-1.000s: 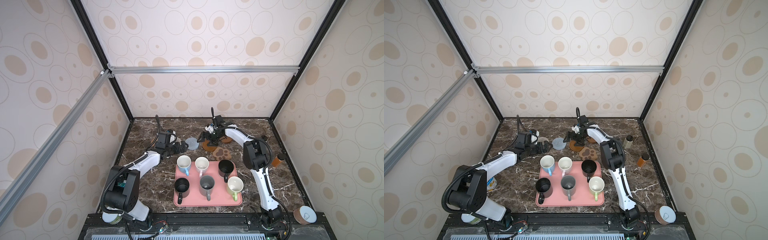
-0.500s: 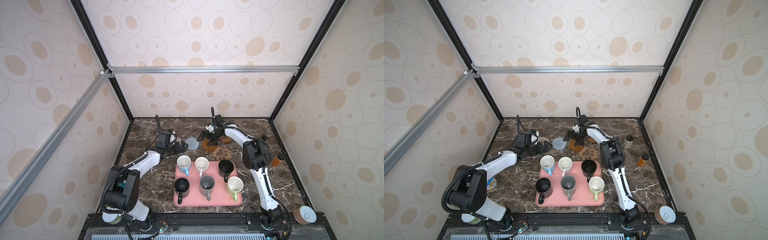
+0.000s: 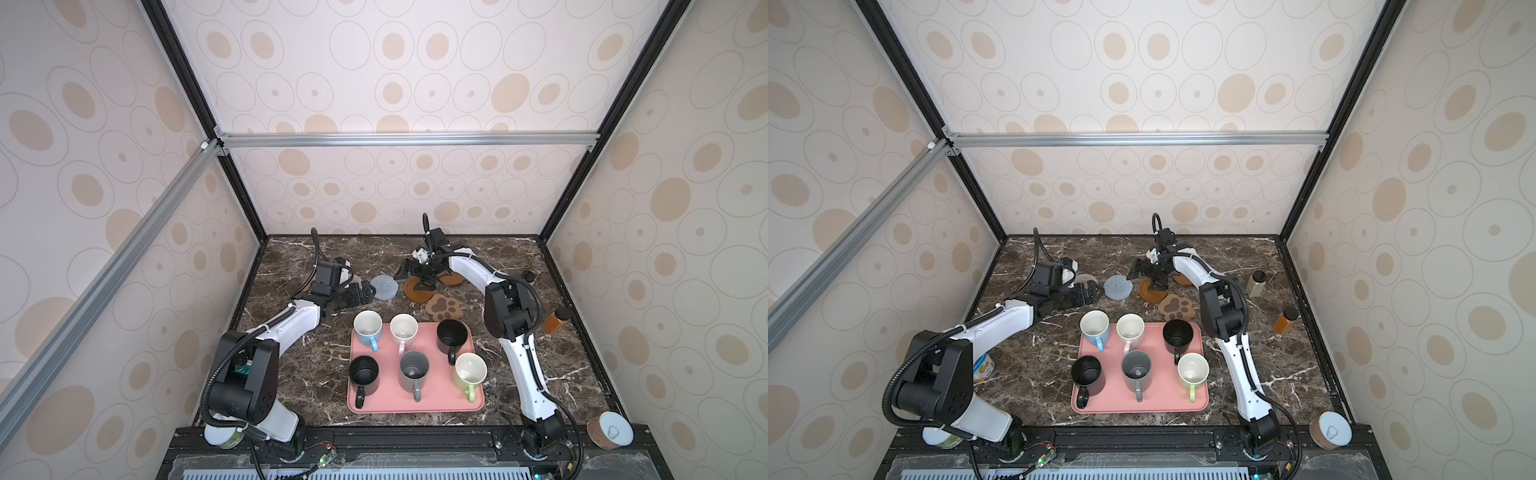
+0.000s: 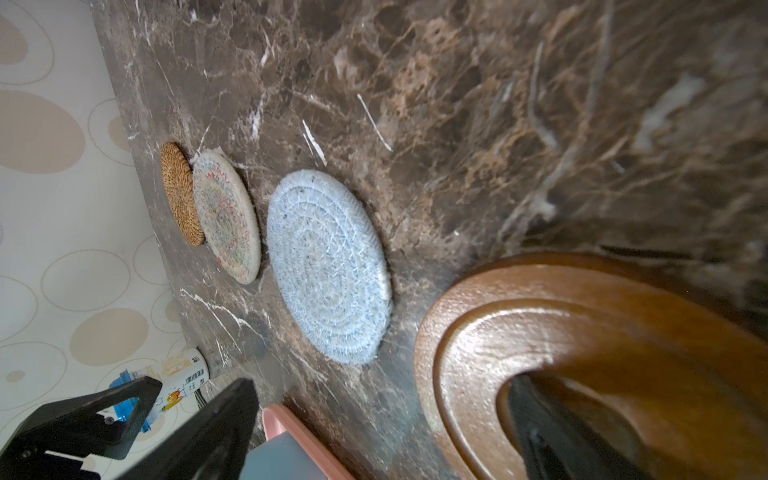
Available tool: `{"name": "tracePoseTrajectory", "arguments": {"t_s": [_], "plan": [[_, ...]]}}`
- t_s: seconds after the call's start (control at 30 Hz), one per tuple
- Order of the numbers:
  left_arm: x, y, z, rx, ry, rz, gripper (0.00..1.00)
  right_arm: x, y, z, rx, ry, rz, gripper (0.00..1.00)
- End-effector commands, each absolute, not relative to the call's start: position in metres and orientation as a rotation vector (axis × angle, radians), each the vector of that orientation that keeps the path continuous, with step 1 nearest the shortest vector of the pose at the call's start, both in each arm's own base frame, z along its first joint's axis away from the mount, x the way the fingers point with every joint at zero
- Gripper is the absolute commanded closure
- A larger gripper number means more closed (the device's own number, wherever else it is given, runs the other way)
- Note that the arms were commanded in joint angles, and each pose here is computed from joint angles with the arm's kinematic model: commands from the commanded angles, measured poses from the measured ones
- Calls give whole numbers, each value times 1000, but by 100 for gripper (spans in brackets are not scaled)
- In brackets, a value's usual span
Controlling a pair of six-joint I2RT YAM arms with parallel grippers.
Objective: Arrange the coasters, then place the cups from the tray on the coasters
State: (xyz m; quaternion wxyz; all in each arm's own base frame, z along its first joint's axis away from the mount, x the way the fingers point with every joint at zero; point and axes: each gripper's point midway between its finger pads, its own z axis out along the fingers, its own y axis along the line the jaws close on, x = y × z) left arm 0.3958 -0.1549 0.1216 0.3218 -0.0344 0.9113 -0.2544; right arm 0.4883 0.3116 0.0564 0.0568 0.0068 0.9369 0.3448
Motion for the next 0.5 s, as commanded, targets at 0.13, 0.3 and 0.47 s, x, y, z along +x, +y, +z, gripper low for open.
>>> {"name": "tracePoseTrajectory", "arguments": {"t_s": [0.13, 0.3, 0.47], "plan": [[401, -151, 137, -81, 2356, -648, 0, 492, 309, 22, 48, 2876, 979, 1], [402, -151, 139, -85, 2350, -649, 0, 495, 311, 24, 58, 2862, 1009, 2], [401, -151, 139, -86, 2350, -652, 0, 496, 314, 26, 59, 2850, 1038, 1]]}}
